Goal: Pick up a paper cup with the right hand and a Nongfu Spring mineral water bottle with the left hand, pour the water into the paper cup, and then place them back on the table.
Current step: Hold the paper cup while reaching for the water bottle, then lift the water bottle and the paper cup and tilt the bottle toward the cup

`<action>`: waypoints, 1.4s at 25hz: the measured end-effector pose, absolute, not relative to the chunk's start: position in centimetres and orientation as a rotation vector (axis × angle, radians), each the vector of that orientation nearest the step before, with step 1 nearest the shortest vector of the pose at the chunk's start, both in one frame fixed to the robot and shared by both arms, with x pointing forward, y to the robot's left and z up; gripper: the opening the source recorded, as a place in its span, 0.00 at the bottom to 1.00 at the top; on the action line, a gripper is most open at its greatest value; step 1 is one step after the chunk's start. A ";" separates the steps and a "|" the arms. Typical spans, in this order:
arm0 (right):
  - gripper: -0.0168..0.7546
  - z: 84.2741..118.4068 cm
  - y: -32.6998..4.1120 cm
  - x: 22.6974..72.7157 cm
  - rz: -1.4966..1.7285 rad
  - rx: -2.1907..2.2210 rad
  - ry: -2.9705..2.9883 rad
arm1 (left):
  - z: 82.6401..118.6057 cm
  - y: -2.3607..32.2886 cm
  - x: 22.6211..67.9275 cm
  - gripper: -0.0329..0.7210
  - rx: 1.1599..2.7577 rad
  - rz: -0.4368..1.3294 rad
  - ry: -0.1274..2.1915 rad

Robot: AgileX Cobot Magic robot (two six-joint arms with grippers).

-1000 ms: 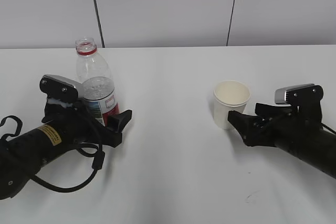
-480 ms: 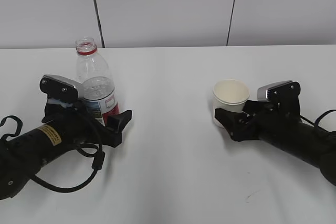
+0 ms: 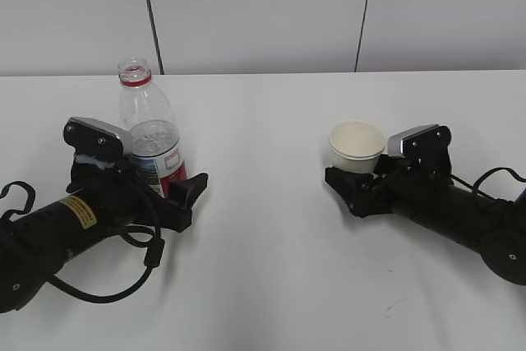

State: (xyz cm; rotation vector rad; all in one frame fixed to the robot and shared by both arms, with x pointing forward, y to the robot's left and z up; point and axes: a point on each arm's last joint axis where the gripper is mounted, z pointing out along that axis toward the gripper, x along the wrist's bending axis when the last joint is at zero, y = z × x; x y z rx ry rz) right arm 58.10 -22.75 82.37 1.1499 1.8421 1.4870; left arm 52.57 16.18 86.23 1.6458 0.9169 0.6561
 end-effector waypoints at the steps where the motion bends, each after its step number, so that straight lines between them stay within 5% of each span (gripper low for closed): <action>1: 0.83 82.4 -22.6 58.2 1.491 1.143 1.844 | 86.2 16.2 52.5 0.83 1.648 0.654 0.913; 15: 0.72 82.8 -21.4 58.8 1.522 1.087 1.851 | 86.2 16.0 52.5 0.82 1.655 0.646 0.899; 35: 0.71 82.6 -19.6 57.1 1.693 0.923 2.089 | 86.2 16.1 52.5 0.56 1.648 0.653 0.910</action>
